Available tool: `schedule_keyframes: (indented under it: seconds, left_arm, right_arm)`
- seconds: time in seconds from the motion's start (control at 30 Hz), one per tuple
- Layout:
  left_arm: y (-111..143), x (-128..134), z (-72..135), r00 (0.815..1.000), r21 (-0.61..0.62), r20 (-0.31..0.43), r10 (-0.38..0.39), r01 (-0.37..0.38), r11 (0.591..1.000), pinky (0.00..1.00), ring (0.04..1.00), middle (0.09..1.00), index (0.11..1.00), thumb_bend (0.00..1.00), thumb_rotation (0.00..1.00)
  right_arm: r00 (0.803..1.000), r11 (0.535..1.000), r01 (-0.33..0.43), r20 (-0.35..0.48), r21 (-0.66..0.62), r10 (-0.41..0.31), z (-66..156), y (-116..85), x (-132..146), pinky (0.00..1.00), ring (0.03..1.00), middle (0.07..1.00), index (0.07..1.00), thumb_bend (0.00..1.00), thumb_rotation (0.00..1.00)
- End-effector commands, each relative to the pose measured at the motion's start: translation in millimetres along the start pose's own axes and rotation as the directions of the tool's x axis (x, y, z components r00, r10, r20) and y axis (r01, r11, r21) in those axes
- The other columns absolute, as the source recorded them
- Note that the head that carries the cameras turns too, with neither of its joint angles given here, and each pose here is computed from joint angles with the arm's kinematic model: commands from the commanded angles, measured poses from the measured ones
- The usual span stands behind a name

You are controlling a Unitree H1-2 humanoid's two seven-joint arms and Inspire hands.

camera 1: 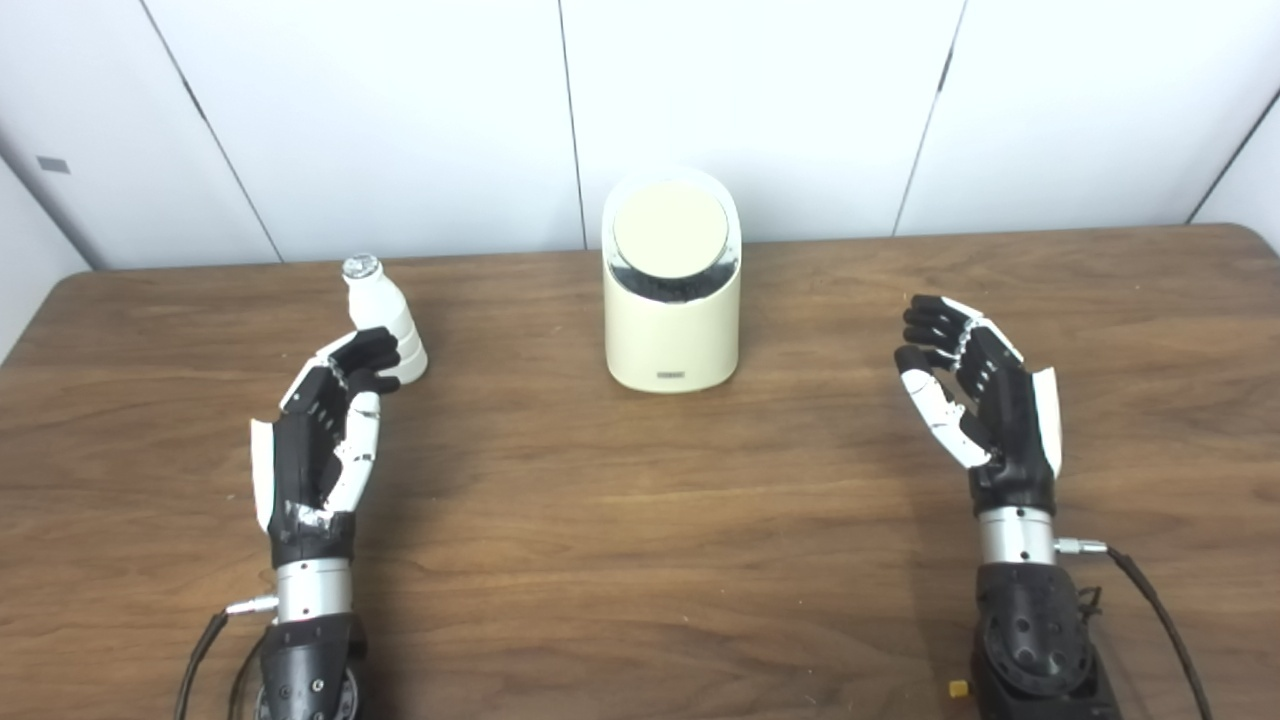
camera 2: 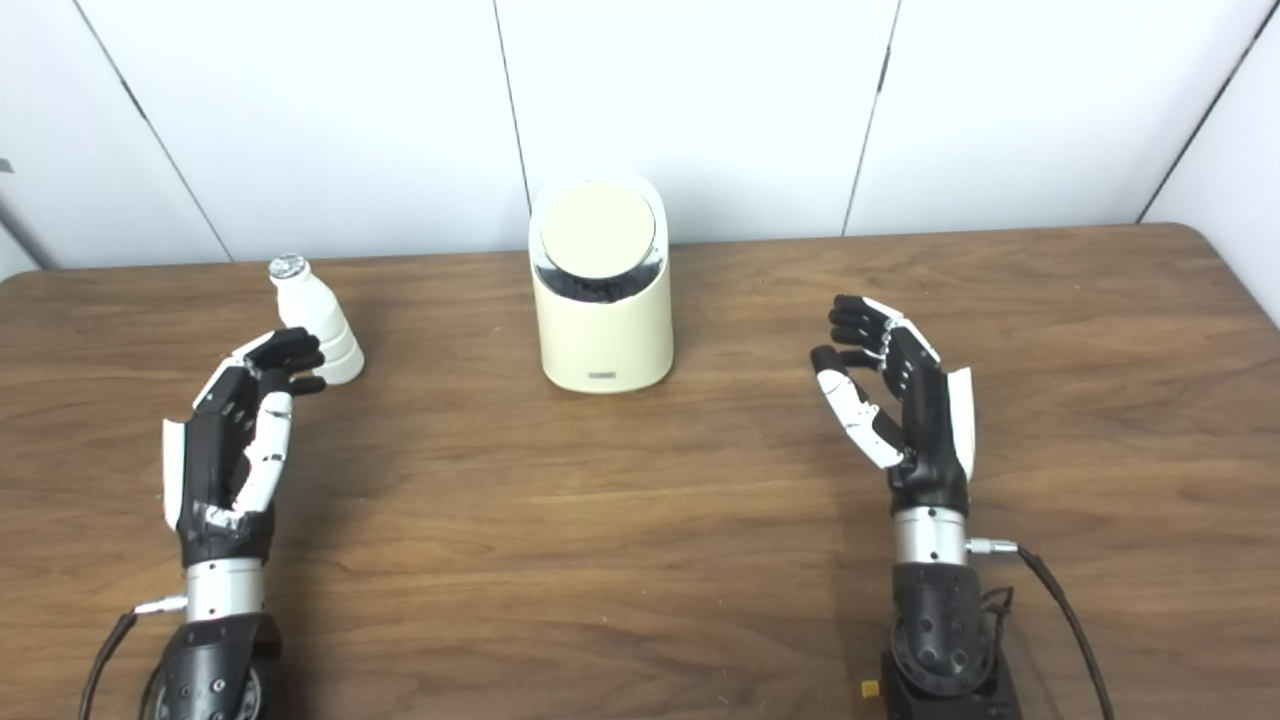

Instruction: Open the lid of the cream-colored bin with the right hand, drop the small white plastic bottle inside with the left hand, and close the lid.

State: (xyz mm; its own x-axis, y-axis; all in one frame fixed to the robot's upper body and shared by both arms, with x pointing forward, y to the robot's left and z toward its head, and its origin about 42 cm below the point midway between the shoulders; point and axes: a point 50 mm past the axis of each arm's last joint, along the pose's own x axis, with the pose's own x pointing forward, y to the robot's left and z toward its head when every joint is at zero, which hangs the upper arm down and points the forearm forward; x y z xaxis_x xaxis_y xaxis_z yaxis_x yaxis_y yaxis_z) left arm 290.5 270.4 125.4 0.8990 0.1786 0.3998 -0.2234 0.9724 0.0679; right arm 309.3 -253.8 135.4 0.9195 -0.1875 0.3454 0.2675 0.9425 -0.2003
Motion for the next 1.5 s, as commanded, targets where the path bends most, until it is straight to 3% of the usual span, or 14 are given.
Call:
schedule_keyframes:
  seconds: [0.0, 0.37, 0.57, 0.73, 0.87, 0.9, 0.97, 1.0, 1.03, 1.13, 1.23, 1.47]
  left_arm:
    - [1, -4, -5, 1.0, 0.009, -0.006, -0.007, 0.007, 1.0, 0.66, 0.726, 0.734, 0.722, 0.2, 0.56]
    - [0, -3, -5, 1.0, 0.007, -0.009, -0.006, 0.007, 1.0, 0.66, 0.723, 0.734, 0.726, 0.2, 0.57]
    - [-1, -3, -5, 1.0, 0.0, -0.004, -0.003, 0.003, 1.0, 0.65, 0.717, 0.73, 0.721, 0.19, 0.54]
    - [-1, -3, -6, 1.0, 0.003, -0.006, -0.004, 0.004, 1.0, 0.66, 0.719, 0.731, 0.723, 0.19, 0.55]
    - [0, -3, -7, 1.0, 0.008, -0.008, -0.005, 0.005, 1.0, 0.66, 0.719, 0.732, 0.725, 0.2, 0.55]
    - [1, -3, -7, 1.0, 0.011, -0.009, -0.004, 0.004, 1.0, 0.66, 0.721, 0.732, 0.724, 0.2, 0.55]
    - [1, -3, -8, 1.0, 0.014, -0.012, -0.001, 0.001, 1.0, 0.66, 0.72, 0.73, 0.722, 0.2, 0.57]
    - [0, -3, -8, 1.0, 0.013, -0.011, 0.0, 0.0, 1.0, 0.66, 0.72, 0.729, 0.721, 0.2, 0.57]
    - [0, -2, -9, 1.0, 0.011, -0.011, 0.001, -0.001, 1.0, 0.66, 0.722, 0.729, 0.721, 0.2, 0.57]
    - [-1, -2, -10, 1.0, 0.001, -0.013, 0.0, 0.0, 1.0, 0.67, 0.725, 0.732, 0.722, 0.19, 0.54]
    - [-3, -2, -12, 1.0, -0.015, -0.016, 0.0, 0.0, 1.0, 0.67, 0.718, 0.73, 0.722, 0.2, 0.53]
    - [-8, -4, -12, 1.0, -0.017, -0.02, -0.004, 0.003, 1.0, 0.66, 0.715, 0.727, 0.717, 0.21, 0.54]
  right_arm:
    - [0.997, 1.0, 0.008, 0.071, 0.004, -0.008, 12, 1, 10, 0.62, 0.692, 0.71, 0.701, 0.27, 0.51]
    - [0.999, 1.0, 0.0, 0.05, 0.004, 0.0, 5, 3, 9, 0.61, 0.687, 0.703, 0.694, 0.28, 0.53]
    - [0.999, 1.0, -0.004, 0.034, -0.029, 0.005, -5, 5, 10, 0.6, 0.682, 0.697, 0.688, 0.25, 0.41]
    - [0.998, 1.0, 0.004, 0.061, 0.009, -0.004, 5, 3, 13, 0.61, 0.689, 0.707, 0.7, 0.27, 0.55]
    - [0.997, 0.999, -0.008, 0.073, 0.039, 0.005, 17, 4, 16, 0.64, 0.708, 0.719, 0.71, 0.29, 0.52]
    - [0.996, 0.999, -0.032, 0.078, 0.017, 0.031, 21, 4, 18, 0.66, 0.725, 0.736, 0.725, 0.31, 0.5]
    - [0.993, 0.997, -0.075, 0.086, -0.03, 0.078, 28, 3, 23, 0.72, 0.779, 0.782, 0.77, 0.38, 0.57]
    - [0.99, 0.993, -0.102, 0.092, -0.065, 0.108, 34, 3, 27, 0.78, 0.838, 0.84, 0.835, 0.53, 0.72]
    - [0.987, 0.989, -0.12, 0.1, -0.092, 0.129, 40, 3, 32, 0.81, 0.867, 0.868, 0.863, 0.6, 0.78]
    - [0.979, 0.979, -0.153, 0.117, -0.134, 0.168, 58, 3, 45, 0.87, 0.927, 0.93, 0.918, 0.74, 0.87]
    - [0.976, 0.976, -0.151, 0.132, -0.154, 0.172, 74, 6, 61, 0.87, 0.927, 0.931, 0.913, 0.78, 0.9]
    - [0.957, 0.977, -0.164, 0.217, -0.135, 0.191, 104, 22, 96, 0.8, 0.888, 0.895, 0.874, 0.77, 0.78]
